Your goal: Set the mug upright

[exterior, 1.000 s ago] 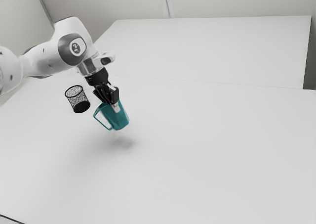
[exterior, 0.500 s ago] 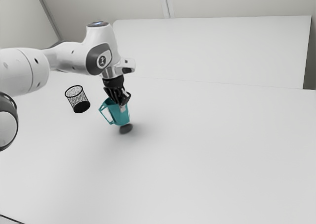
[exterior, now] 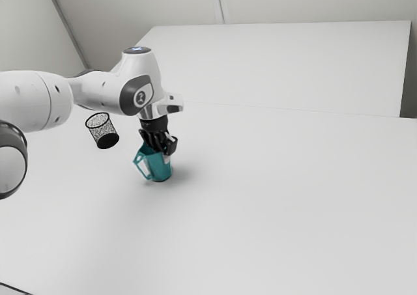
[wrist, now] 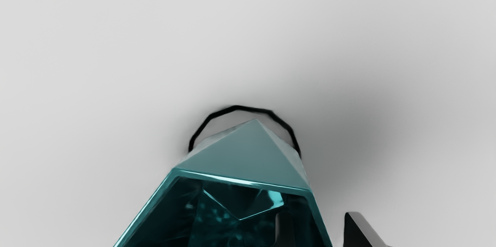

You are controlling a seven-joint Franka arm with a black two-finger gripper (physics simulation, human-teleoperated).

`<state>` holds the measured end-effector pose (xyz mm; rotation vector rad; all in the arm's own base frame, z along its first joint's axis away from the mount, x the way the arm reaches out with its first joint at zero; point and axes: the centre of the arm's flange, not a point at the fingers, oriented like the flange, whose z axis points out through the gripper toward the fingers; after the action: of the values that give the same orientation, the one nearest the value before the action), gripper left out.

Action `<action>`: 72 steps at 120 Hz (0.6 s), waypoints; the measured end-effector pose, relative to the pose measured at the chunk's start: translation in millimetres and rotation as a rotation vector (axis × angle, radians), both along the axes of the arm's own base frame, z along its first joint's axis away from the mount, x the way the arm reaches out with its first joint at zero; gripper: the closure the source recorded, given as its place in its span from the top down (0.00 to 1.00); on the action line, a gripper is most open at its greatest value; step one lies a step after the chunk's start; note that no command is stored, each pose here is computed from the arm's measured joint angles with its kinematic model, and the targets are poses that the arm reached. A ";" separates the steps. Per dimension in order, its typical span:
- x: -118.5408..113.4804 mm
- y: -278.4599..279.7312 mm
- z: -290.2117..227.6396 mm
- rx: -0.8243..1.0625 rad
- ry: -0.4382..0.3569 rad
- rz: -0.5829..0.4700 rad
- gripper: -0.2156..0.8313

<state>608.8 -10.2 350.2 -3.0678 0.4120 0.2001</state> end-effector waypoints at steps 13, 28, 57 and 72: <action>-1.1 -2.9 15.4 -0.010 -0.022 0.006 0.47; -6.3 -8.0 48.6 -0.021 -0.060 0.006 0.61; -3.5 -9.4 152.2 -0.054 -0.148 0.031 0.74; -5.7 -10.2 204.3 -0.056 -0.171 0.039 0.76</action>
<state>603.2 -20.4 554.5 -3.1157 0.3544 -0.0733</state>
